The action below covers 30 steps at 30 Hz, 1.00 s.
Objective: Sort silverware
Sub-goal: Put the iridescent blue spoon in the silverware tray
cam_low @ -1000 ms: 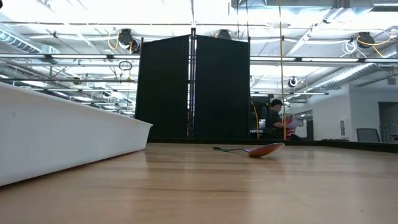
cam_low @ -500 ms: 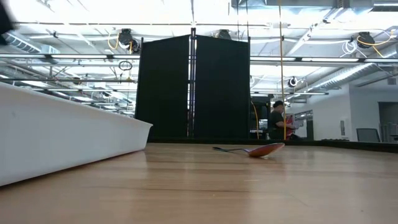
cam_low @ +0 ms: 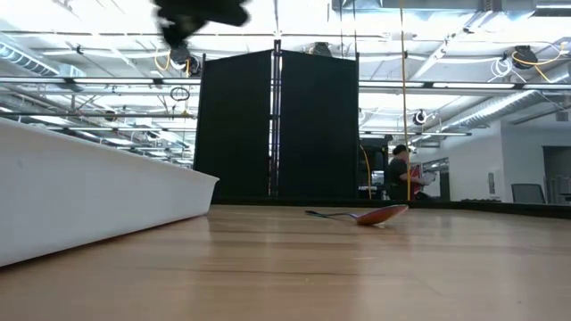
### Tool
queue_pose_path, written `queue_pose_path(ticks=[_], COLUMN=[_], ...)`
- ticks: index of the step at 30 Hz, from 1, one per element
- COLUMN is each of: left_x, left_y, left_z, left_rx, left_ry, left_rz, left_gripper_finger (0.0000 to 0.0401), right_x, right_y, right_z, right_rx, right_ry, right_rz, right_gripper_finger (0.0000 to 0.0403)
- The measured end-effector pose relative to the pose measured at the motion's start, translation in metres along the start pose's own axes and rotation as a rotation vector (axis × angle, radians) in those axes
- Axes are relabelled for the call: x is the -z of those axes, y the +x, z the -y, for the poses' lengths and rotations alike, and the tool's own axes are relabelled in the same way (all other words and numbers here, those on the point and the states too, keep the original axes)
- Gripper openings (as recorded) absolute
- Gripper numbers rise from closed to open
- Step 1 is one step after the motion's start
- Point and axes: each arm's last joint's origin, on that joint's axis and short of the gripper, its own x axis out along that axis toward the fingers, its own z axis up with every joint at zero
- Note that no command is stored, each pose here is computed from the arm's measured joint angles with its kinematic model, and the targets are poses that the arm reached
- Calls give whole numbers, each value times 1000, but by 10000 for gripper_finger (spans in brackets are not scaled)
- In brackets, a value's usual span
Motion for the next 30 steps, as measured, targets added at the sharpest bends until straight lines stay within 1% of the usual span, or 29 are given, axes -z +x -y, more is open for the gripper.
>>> queue_pose_path(ticks=[3,6,8,10,12,15,18,20,23,26,28,30], left_x=[-14,-24,-30,-34,-39,-41,-39,-37,-35,-43,-50,-56], left_y=[7,13,17,23,29,41,56,67,82,97,107,117], left_z=[-18,-34,-44,-56,-70,-90,-105,-113,-123,-129,-132,-134], left_rx=[-7,-41,-69,-101,-112,-86,-60,-56,-68,-82,-83,-59], left_ry=[159,339,412,450,462,474,497,529,573,607,632,664], left_rz=[14,31,43,38,25,-20,-56,-67,-77,-103,-145,-178], left_gripper_finger=[81,81,81,81,81,81,81,81,81,81,81,81], right_x=[2,9,15,21,27,34,36,35,30,28,34,45], right_y=[-1,0,5,11,19,35,53,64,82,101,114,125], right_z=[-2,-7,-11,-14,-18,-23,-25,-27,-29,-25,-17,-6], right_rx=[-32,-22,-8,12,30,58,47,5,-90,-232,-327,-379], right_ry=[50,79,85,88,104,114,131,132,126,114,117,135], right_rz=[-25,-56,-86,-119,-137,-163,-164,-160,-129,-31,36,74], right_gripper_finger=[59,59,59,59,59,59,59,59,55,43,33,23])
